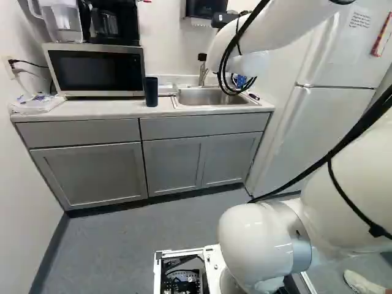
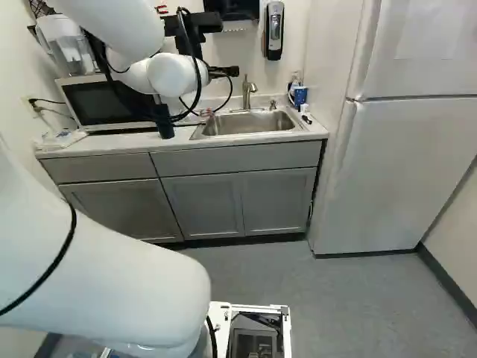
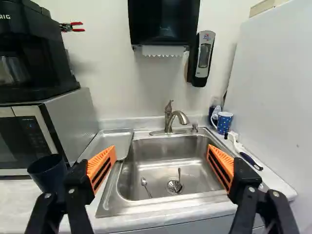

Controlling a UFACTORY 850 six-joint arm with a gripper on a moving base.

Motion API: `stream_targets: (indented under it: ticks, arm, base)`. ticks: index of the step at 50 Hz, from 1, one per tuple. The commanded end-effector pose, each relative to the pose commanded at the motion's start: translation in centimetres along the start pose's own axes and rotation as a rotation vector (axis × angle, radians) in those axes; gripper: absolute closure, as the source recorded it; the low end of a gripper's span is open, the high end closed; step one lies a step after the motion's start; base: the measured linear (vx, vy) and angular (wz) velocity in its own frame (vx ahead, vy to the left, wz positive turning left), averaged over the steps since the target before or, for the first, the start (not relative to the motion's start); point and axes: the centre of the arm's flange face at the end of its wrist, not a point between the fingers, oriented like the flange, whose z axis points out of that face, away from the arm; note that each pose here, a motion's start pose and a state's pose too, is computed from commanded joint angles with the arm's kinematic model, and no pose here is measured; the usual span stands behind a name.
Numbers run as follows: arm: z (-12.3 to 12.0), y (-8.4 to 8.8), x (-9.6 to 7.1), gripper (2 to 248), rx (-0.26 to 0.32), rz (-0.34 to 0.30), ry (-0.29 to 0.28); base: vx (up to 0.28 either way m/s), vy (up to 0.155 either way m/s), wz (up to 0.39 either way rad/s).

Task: Rinse the cup and place it in the tray

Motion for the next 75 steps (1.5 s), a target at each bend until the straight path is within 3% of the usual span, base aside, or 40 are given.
stream_targets:
  ticks: [16,75]
  arm:
    - [-0.2,0.0,1.4,3,0.000,0.000,-0.004]
    - [-0.2,0.0,1.4,3,0.000,0.000,-0.004]
  base:
    - [0.000,0.000,0.000]
    - [0.014,-0.003,-0.008]
